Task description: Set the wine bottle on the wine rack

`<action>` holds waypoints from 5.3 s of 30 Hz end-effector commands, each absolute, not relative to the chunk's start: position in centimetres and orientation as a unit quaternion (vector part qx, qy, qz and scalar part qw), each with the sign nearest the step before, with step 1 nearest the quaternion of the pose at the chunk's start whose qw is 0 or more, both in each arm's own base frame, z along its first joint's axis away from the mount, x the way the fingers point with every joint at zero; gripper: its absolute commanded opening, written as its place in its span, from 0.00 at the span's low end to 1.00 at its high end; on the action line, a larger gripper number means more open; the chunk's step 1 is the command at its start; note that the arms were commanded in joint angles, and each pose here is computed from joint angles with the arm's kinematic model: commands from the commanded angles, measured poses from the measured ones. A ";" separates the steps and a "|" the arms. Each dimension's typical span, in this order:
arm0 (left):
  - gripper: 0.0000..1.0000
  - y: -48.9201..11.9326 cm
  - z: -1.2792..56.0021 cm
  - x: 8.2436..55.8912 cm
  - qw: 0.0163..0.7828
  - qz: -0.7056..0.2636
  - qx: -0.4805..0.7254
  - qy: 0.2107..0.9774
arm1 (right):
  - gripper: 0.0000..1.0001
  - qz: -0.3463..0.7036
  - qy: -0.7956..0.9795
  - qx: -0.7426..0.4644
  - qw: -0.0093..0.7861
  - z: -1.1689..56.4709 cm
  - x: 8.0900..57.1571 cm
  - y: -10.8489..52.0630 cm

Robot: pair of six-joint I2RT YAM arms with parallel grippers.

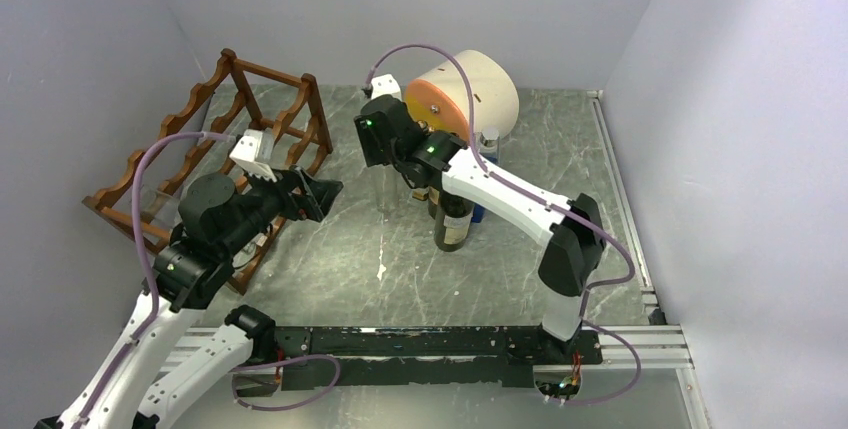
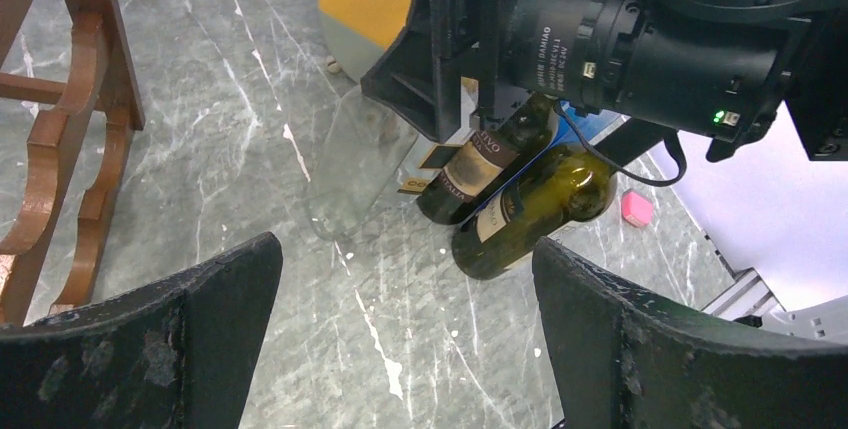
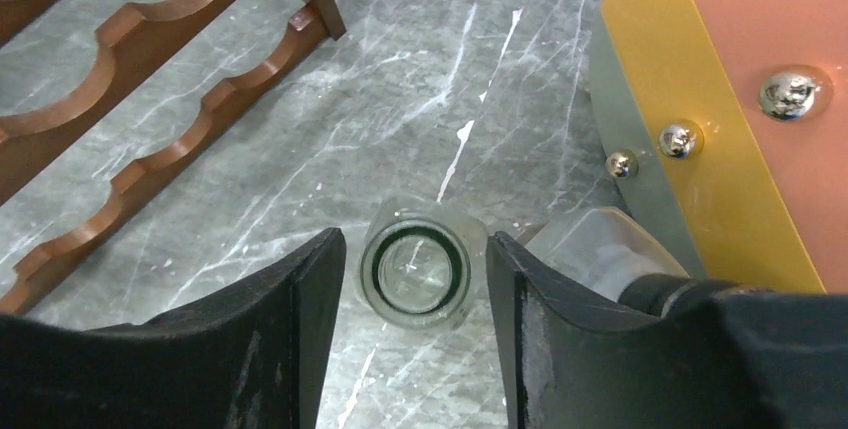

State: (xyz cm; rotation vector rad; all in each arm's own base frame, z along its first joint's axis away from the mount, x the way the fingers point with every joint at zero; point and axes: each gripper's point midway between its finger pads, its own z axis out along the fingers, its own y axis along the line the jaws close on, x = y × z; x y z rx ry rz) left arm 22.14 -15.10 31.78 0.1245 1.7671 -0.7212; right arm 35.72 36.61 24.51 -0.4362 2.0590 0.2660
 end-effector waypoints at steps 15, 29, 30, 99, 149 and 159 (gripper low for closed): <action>0.99 -15.6 30.7 22.7 0.590 -0.290 0.103 0.746 | 0.04 0.122 0.824 -0.225 0.506 26.3 35.1 37.4; 0.99 -22.0 26.3 19.7 0.521 -0.437 0.235 0.695 | 0.00 0.263 0.782 -0.303 0.477 29.8 26.0 35.2; 0.99 -22.1 25.9 19.7 0.519 -0.440 0.235 0.694 | 0.00 0.271 0.779 -0.302 0.478 30.1 25.5 34.9; 0.07 -19.2 30.8 25.4 0.683 0.042 0.627 0.373 | 0.62 0.469 0.781 -0.187 0.368 35.2 19.9 34.3; 0.95 -18.7 28.8 19.2 0.589 -0.108 0.654 0.462 | 0.00 0.540 0.785 -0.075 0.293 33.4 20.5 35.3; 0.95 -13.6 40.2 20.2 0.765 -0.054 0.407 0.496 | 0.00 0.537 0.785 -0.078 0.298 32.4 20.8 35.5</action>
